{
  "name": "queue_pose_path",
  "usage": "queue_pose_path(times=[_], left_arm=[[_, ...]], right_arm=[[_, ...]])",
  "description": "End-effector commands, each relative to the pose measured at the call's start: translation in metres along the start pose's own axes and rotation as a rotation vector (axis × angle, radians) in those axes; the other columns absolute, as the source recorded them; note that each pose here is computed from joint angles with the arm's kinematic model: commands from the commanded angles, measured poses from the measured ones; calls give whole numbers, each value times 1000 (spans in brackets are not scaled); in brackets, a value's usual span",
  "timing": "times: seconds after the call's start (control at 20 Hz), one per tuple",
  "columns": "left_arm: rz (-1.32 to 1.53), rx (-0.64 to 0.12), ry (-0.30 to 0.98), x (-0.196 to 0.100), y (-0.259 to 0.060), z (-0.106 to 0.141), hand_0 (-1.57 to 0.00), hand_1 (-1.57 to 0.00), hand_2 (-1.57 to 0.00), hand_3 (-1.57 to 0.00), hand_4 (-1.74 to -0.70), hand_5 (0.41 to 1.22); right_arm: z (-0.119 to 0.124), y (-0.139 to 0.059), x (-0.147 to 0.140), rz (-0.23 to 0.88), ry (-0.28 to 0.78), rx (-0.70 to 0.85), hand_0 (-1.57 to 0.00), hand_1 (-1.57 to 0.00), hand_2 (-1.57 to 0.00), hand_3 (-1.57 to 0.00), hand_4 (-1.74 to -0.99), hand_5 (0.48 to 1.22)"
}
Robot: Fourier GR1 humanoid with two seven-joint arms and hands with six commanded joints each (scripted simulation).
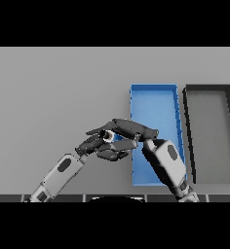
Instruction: Pick up the blue pipe and place it into the blue bin.
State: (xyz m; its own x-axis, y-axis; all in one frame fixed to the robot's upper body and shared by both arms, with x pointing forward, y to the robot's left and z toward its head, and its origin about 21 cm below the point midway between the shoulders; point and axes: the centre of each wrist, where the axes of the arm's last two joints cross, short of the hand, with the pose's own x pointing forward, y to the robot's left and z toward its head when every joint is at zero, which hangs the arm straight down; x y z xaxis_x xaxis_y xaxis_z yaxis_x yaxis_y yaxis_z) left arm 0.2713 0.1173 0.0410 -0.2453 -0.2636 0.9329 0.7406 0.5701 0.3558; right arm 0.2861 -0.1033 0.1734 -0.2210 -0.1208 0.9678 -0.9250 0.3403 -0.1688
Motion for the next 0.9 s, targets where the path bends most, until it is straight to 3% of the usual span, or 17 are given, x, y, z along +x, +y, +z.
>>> queue_pose_path(times=[0.0, 0.2, 0.3, 0.4, 0.55, 0.7, 0.85], left_arm=[[0, 1, 1, 0, 4, 1, -8, -7, -6, -7, -906, 541], [11, -18, 14, 1, 0, 4, -3, -2, -2, -2, -915, 507], [22, -23, 14, 2, -8, 2, -1, -1, -1, -1, -920, 503], [19, -15, 21, 2, -6, 4, 0, 0, 0, 0, -917, 503], [0, -19, 8, 2, -7, 6, 0, 0, 0, 0, -908, 502], [13, -17, -3, 2, -6, 9, 1, 1, 1, 1, -906, 492], [16, -16, 6, 2, -2, 12, 1, 1, 1, 1, -911, 490]], right_arm=[[2, -3, 5, -18, -3, 0, -1571, -1571, -1571, -1571, -1541, 1221], [6, -21, 37, -118, -5, -33, -1571, -1571, -1571, -1571, -1659, 1221], [3, -34, 66, -161, -52, -60, -1571, -1571, -1571, -1571, -1689, 1171], [3, -50, 94, -174, -120, -70, -1571, -1571, -1571, -1571, -1707, 1141], [-2, -77, 128, -96, -193, -169, -1571, -1571, -1571, -1571, -1724, 1117], [5, -103, 144, -42, -188, -330, -1571, -1571, -1571, -1571, -1732, 1117], [19, -138, 134, -34, -105, -509, -1571, -1571, -1571, -1571, -1736, 1135]])
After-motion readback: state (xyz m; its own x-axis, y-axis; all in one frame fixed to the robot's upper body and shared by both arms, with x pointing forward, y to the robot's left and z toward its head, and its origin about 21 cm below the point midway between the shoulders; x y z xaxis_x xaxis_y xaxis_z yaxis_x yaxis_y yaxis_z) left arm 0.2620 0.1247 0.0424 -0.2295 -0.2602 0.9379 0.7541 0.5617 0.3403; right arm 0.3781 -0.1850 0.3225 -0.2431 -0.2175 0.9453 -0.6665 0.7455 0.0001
